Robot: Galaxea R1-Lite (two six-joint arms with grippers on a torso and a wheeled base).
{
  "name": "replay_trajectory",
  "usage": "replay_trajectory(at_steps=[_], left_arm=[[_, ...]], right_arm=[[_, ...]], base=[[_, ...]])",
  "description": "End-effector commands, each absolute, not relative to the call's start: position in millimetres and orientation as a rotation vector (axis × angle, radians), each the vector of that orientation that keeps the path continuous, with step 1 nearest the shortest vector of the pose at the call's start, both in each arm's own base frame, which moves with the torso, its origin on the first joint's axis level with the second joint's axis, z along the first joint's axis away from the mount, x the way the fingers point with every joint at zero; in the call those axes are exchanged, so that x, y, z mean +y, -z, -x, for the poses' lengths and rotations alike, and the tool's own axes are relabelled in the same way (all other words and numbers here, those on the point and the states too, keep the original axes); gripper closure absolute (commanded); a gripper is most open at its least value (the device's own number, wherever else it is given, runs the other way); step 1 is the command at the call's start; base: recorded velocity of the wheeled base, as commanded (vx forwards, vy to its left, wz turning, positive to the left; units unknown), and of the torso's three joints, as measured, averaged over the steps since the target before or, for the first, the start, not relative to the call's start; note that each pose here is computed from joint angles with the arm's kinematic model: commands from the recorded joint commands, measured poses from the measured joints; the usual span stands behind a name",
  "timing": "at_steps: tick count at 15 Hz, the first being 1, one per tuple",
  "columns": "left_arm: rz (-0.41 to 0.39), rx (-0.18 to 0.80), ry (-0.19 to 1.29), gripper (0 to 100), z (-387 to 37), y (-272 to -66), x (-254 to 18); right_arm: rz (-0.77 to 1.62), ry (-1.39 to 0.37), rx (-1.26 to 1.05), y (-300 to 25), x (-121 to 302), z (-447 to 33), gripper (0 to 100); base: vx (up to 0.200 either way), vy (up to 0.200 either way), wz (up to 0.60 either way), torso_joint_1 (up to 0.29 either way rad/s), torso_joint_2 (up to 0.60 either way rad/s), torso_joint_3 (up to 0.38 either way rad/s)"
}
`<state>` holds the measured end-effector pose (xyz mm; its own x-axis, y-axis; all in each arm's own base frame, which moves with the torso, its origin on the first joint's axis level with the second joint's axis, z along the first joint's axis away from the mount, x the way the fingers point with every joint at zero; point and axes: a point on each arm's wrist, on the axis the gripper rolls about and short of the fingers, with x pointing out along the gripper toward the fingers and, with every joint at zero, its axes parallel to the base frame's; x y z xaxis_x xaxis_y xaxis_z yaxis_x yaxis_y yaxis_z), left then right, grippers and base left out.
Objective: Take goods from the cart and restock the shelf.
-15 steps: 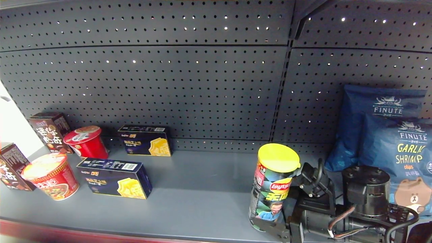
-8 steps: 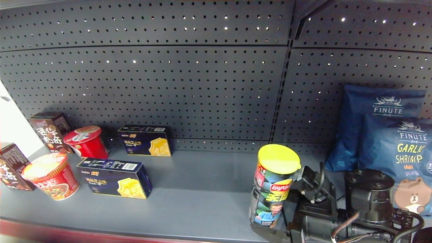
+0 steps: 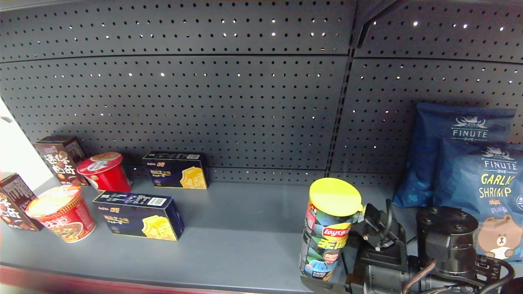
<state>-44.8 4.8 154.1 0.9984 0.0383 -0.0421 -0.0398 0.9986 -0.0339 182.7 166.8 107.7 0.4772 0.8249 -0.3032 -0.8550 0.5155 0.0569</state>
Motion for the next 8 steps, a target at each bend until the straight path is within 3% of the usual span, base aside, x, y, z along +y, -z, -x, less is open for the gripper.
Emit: replay_trajectory(at_steps=[1,4,8], left_arm=[[0.035,0.042,-0.041,100,44.8,-154.2,4.8],[0.036,0.034,-0.041,100,46.2,-153.1,4.9],[0.034,0.05,-0.041,100,45.0,-145.2,4.8]], right_arm=[[0.114,-1.017,0.319,-105.2,166.2,-183.3,0],[0.11,-0.9,0.327,-104.0,146.5,-192.3,0],[0.09,-0.874,0.257,-123.8,125.5,-176.0,0]], base=[[0.0,0.0,0.0,0.0,0.0,0.0],[0.0,0.0,0.0,0.0,0.0,0.0],[0.0,0.0,0.0,0.0,0.0,0.0]])
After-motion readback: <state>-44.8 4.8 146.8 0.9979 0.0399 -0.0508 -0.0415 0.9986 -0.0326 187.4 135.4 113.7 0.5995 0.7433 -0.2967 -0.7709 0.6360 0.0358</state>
